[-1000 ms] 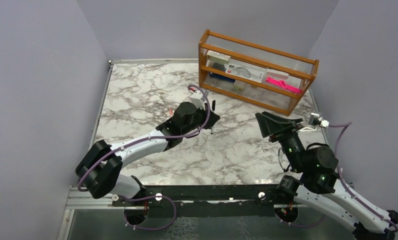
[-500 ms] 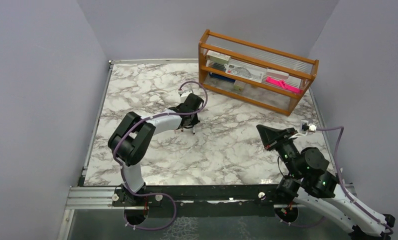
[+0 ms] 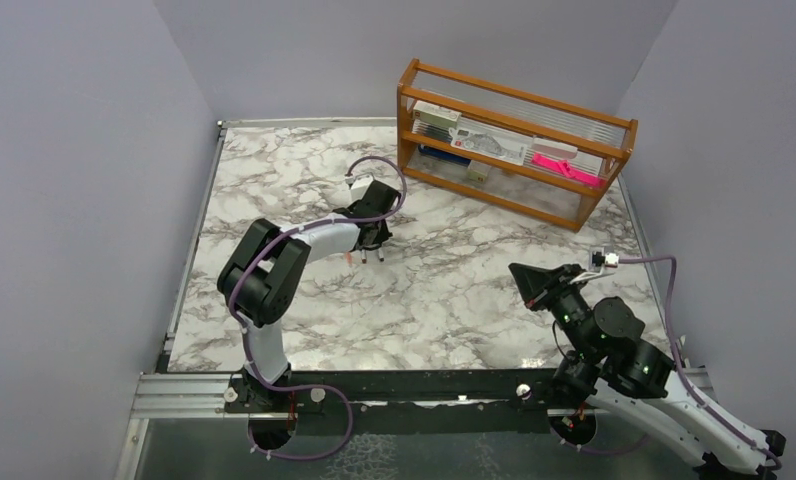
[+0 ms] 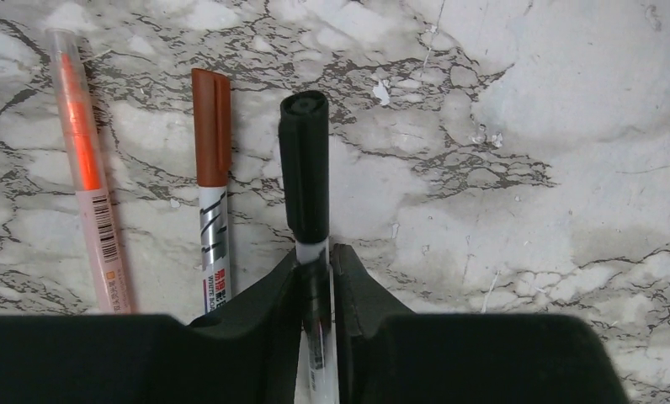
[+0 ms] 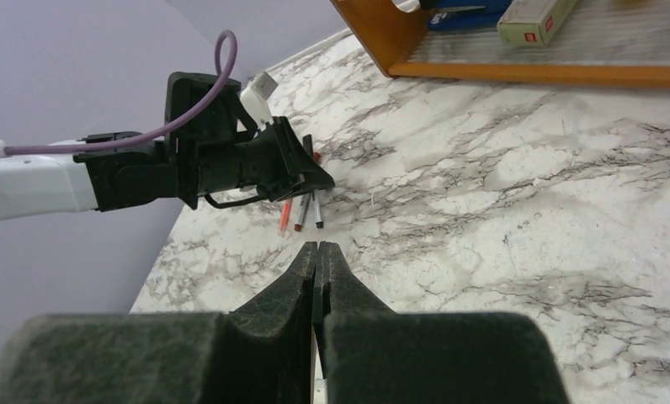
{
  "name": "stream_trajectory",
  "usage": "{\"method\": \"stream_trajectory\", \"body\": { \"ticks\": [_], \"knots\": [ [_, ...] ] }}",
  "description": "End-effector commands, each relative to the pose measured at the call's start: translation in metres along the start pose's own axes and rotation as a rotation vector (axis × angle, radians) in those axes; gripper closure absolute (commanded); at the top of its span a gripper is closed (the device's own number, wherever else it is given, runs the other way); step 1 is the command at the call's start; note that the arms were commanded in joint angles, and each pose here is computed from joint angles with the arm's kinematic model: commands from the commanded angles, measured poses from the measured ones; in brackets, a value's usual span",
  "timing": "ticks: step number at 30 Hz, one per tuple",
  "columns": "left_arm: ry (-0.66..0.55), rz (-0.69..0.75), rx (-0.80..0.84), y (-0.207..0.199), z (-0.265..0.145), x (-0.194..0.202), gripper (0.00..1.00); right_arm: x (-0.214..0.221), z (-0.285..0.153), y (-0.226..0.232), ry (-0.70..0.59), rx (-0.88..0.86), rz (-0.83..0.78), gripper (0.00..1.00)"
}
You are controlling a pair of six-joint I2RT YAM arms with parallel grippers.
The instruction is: Insert the pens into the pen caps
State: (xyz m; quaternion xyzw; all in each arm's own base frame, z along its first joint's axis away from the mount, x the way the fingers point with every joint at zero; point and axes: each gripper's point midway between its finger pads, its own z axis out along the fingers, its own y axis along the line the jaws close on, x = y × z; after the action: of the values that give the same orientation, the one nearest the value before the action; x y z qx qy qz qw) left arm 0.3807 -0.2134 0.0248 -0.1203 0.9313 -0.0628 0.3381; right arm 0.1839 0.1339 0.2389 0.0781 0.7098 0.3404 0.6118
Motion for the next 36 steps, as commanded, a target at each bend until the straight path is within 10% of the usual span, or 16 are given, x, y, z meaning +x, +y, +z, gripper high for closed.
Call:
{"method": "stream_trajectory", "body": {
  "ticks": [1,13,27,36],
  "knots": [
    [-0.010,0.024,-0.039,0.014,-0.006,-0.001,0.77,0.003,-0.002,-0.010,0.000,0.041,0.007,0.99],
    [-0.050,0.055,-0.003,0.006,-0.027,-0.022,0.71,0.023,0.007,-0.013,0.063,0.059,-0.032,0.98],
    [-0.247,0.090,0.381,-0.054,-0.125,-0.085,0.71,0.061,0.042,0.010,0.303,0.051,-0.277,0.42],
    [-0.428,0.053,0.525,-0.042,-0.184,-0.099,0.66,0.054,0.047,0.028,0.282,-0.016,-0.265,0.29]
  ]
}}
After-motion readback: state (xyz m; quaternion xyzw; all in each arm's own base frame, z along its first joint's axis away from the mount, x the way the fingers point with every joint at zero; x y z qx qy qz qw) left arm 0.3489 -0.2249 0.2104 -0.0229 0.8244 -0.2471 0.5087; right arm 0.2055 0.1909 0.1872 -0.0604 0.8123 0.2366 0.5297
